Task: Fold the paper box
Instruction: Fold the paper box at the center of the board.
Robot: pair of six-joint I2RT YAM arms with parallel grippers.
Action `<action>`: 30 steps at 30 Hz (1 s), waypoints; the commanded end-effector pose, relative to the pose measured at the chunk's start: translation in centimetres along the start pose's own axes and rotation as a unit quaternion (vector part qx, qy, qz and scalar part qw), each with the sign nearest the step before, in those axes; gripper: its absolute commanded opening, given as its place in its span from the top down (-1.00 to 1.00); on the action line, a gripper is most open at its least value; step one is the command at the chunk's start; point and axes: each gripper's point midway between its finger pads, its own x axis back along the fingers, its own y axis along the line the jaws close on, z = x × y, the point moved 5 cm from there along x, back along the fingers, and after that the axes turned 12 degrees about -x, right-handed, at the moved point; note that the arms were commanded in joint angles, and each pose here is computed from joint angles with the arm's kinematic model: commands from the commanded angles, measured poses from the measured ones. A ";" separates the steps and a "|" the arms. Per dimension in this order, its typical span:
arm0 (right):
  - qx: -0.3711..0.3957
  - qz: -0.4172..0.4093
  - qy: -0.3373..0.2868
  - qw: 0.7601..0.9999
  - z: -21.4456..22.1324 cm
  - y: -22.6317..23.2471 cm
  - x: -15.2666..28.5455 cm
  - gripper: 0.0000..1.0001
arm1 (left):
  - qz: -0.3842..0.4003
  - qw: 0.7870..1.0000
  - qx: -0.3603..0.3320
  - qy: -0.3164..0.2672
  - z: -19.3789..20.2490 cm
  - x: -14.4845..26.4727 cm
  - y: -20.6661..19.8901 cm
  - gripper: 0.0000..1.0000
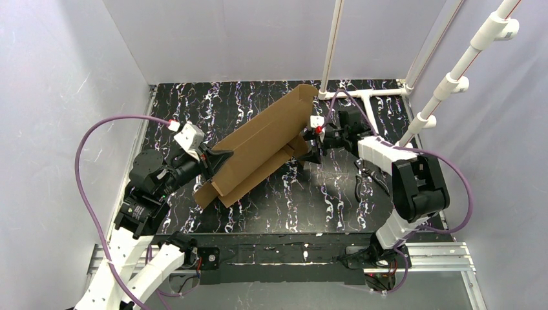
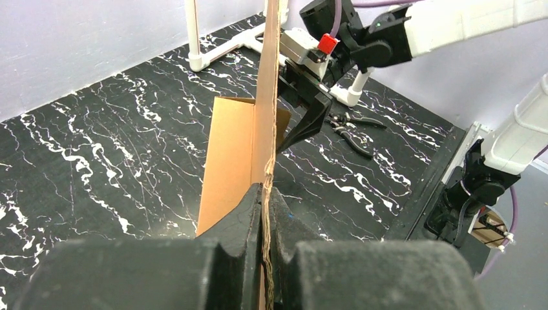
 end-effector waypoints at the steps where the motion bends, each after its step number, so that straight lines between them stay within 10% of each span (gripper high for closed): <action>1: -0.006 -0.087 0.008 0.996 0.5 1.3 0.8 -0.55 | -0.002 1.000 0.007 0.027 0.7 -0.1 0.1 1.00; 15: 0.004 -0.198 0.041 0.979 0.3 1.7 3.1 -0.33 | -0.010 0.999 0.004 0.040 1.0 -0.5 0.6 1.00; 21: 0.023 -0.048 0.076 0.996 -0.5 -3.5 2.7 -0.12 | -0.008 0.999 0.003 0.042 0.9 -0.8 0.7 1.00; 30: -0.034 0.104 -0.064 0.992 -1.3 -6.7 0.5 0.49 | -0.018 0.999 0.000 0.047 1.2 -1.0 1.1 1.00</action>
